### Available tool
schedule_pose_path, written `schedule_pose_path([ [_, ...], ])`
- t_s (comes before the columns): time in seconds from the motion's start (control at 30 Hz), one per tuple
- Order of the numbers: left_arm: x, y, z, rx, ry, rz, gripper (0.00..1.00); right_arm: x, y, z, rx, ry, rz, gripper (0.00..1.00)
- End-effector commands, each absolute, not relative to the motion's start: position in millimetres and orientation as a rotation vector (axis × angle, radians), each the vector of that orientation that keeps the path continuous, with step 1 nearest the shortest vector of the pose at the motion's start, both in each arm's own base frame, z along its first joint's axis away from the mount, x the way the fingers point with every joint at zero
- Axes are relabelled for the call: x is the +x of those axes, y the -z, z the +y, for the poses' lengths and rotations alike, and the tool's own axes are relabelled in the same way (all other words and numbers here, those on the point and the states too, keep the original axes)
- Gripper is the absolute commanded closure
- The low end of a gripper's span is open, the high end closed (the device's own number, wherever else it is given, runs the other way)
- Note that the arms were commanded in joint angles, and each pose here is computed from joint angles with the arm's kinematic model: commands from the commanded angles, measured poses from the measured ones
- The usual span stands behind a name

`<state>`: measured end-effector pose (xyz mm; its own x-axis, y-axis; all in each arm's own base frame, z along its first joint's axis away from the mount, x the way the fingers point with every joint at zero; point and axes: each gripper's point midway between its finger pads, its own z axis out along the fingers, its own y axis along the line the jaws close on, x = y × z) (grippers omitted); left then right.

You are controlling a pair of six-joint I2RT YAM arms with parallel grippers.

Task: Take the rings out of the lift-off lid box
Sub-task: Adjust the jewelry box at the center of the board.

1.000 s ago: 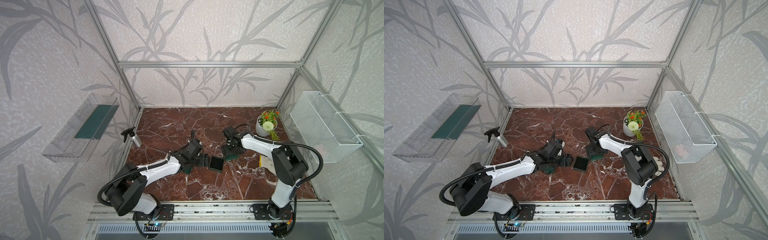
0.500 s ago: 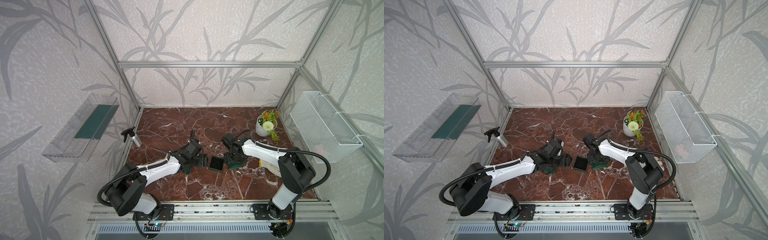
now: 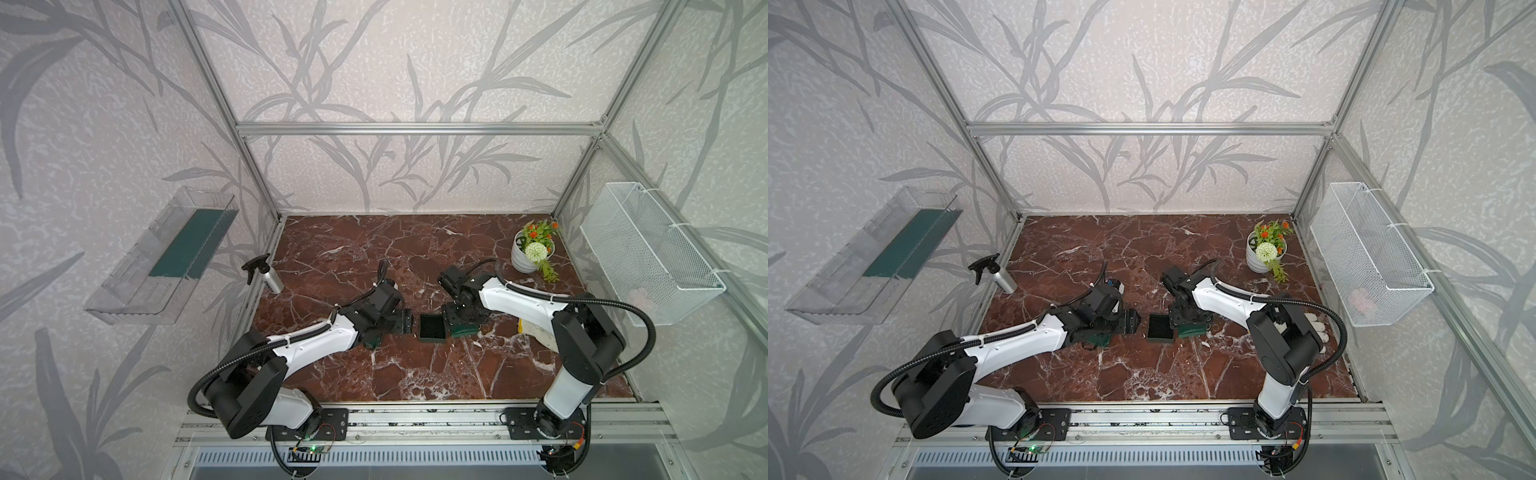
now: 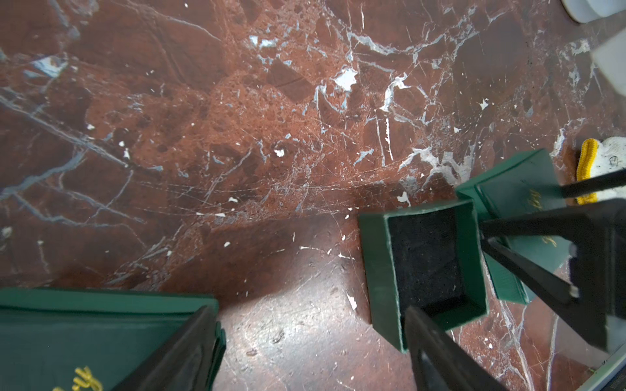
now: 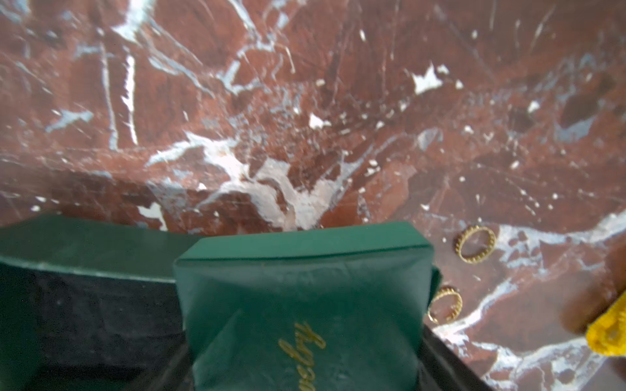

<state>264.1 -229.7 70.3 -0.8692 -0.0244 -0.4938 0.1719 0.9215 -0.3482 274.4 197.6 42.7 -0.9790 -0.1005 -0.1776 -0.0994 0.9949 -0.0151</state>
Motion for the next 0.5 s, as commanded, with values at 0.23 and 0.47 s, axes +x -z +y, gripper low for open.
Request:
schedule_pose_path([
  [0.23, 260, -76, -214, 0.063, 0.492, 2.549, 0.14, 286, -58, 222, -0.227, -0.04, 2.915, 0.22],
  [0.47, 260, -78, -212, 0.059, 0.489, 2.543, 0.14, 276, -83, 240, -0.409, -0.128, 2.793, 0.22],
])
